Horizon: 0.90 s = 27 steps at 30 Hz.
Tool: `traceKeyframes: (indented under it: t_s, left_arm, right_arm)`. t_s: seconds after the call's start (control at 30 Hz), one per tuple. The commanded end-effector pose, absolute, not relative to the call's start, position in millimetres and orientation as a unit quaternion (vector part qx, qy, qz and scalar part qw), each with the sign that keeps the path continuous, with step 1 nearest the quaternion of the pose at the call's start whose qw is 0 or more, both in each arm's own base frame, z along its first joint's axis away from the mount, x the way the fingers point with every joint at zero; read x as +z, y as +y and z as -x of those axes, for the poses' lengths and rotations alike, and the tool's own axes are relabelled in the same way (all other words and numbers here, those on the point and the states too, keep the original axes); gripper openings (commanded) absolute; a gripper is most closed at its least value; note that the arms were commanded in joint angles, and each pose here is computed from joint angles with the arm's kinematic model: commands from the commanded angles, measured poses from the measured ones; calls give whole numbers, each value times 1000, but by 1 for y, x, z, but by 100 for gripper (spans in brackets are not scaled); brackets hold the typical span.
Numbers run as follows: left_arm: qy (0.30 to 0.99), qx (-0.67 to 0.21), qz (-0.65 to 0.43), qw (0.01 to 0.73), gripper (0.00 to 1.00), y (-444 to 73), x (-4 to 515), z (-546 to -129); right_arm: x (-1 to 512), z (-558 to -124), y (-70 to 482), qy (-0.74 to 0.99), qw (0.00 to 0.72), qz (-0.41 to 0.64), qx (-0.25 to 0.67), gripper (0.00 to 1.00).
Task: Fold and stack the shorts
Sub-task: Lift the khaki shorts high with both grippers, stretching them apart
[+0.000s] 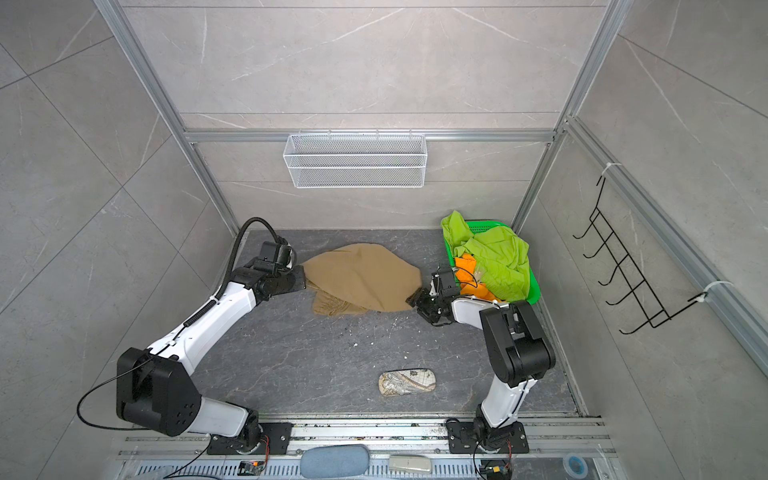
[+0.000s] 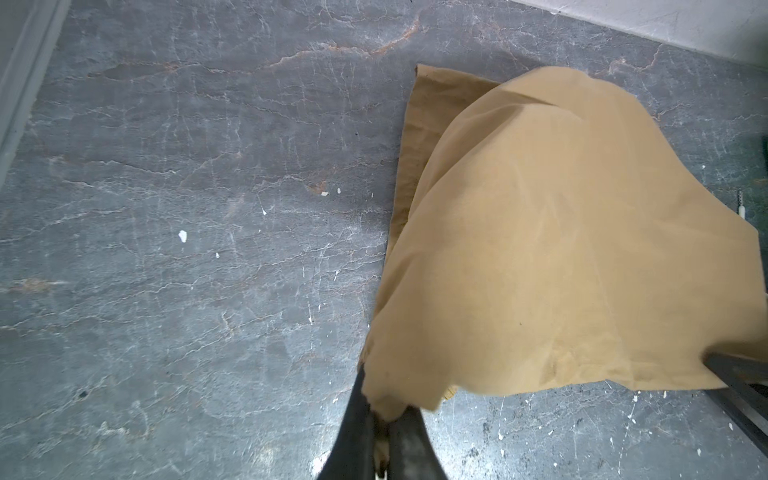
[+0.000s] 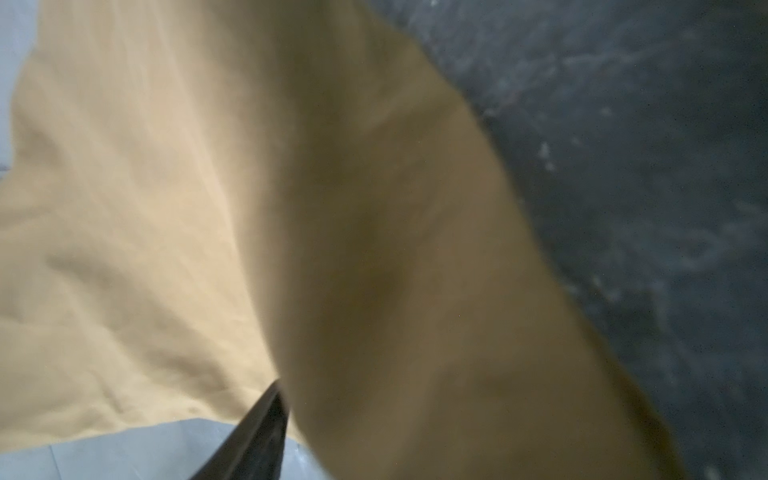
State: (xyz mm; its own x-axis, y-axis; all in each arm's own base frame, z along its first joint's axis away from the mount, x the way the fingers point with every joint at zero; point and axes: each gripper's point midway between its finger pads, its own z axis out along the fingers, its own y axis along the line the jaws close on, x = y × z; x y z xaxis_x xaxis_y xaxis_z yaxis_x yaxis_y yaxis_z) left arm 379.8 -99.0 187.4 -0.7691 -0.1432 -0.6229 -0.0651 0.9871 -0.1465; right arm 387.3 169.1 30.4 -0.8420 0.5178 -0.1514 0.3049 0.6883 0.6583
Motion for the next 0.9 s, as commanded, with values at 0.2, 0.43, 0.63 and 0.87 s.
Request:
traceKeyframes:
  t_s: [0.2,0.43,0.63,0.87]
  left_arm:
    - [906,-2,65,419,0,-59,272,-387]
    - [856,56,64,509,0,-33,364,-394]
    - [782,23,66,620,0,-26,479,-353]
    - [709,-63,67,699,0,-25,568,-275]
  right_arm:
    - [130,-444,155,897,261,-181,307,1]
    - [297,-447,109,853,399,-151,300,0]
    - [439,-393,82,789,525,-93,305,0]
    - [553,-321,71,710,626,-42,319,0]
